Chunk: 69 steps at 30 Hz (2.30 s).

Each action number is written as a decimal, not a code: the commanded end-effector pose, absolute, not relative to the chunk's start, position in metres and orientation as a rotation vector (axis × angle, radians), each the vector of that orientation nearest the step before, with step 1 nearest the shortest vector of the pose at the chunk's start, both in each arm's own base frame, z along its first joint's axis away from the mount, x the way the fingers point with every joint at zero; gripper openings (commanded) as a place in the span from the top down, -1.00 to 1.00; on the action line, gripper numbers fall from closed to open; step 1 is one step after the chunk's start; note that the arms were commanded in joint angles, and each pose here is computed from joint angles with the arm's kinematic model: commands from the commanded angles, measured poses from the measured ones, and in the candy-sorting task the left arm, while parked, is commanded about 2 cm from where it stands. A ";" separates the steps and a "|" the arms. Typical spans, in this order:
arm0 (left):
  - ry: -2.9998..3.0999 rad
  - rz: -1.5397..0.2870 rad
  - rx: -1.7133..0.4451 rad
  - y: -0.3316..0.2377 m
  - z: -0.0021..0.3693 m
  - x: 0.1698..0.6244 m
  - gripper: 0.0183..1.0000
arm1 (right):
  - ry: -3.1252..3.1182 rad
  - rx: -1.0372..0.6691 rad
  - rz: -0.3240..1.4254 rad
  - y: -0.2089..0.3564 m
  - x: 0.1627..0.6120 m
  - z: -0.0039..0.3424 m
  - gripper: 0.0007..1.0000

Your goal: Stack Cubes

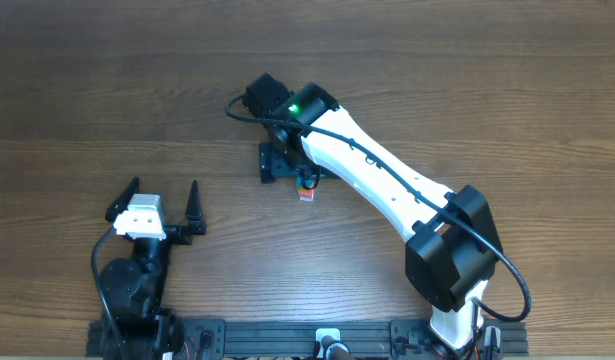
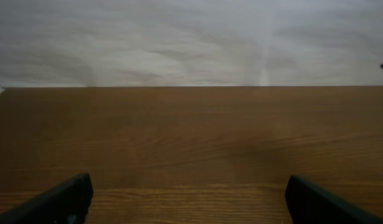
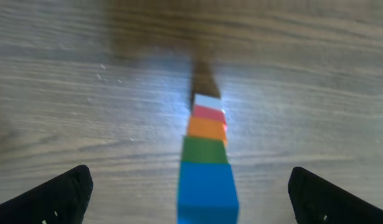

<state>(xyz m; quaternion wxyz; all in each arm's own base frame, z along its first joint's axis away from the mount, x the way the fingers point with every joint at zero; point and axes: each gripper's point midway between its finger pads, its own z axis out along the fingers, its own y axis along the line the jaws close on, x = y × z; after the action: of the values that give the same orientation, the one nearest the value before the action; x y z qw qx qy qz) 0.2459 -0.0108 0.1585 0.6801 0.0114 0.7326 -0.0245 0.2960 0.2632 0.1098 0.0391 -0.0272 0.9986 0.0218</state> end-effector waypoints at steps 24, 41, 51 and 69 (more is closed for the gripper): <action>1.646 -0.041 0.036 -0.011 0.157 0.246 -1.00 | 2.841 0.200 -0.138 0.035 0.417 0.125 -0.98; 1.646 -0.041 0.036 -0.011 0.157 0.246 -1.00 | 2.500 0.267 -0.041 -0.011 0.311 0.171 -0.98; 1.646 -0.041 0.036 -0.011 0.157 0.246 -1.00 | 2.223 0.255 0.013 -0.011 0.258 0.170 -0.98; 1.646 -0.041 0.035 -0.011 0.157 0.246 -1.00 | 1.718 -0.047 0.006 0.007 0.248 0.195 -0.99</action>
<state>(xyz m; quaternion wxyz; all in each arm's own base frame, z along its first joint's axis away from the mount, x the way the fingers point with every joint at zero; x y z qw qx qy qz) 0.2459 -0.0109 0.1585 0.6801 0.0116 0.7326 -0.0246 0.2514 0.0011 0.1927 0.6394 0.0100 0.7688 0.0077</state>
